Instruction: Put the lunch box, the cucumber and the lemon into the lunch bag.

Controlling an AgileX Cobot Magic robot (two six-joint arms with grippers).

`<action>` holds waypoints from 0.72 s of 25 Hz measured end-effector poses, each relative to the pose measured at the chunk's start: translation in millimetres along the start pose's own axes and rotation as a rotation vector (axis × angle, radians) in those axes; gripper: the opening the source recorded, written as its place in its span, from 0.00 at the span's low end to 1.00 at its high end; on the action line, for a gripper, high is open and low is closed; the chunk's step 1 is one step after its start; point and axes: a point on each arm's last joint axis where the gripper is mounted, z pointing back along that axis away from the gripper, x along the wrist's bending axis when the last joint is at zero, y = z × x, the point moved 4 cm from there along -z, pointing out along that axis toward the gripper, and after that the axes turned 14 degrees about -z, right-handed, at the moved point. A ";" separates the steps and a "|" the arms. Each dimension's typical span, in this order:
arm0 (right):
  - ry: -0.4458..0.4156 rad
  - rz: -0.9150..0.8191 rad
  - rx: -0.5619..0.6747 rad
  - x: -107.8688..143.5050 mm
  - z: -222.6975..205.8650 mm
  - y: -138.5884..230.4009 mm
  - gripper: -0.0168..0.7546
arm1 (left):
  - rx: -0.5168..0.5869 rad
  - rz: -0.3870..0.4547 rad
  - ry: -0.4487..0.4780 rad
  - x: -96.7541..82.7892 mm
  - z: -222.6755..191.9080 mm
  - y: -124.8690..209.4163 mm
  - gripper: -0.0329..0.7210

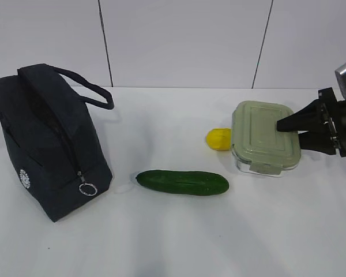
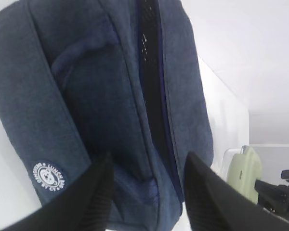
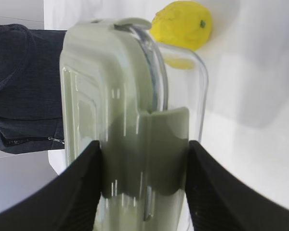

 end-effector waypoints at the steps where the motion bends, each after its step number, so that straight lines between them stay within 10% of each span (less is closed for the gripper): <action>1: 0.000 0.000 0.000 0.0 0.0 0.0 0.54 | -0.008 0.003 0.000 0.0 0.0 -1.0 0.49; 18: -0.003 -0.002 -0.002 0.3 0.0 -0.3 0.54 | -0.003 0.026 -0.066 1.7 -51.1 1.3 0.49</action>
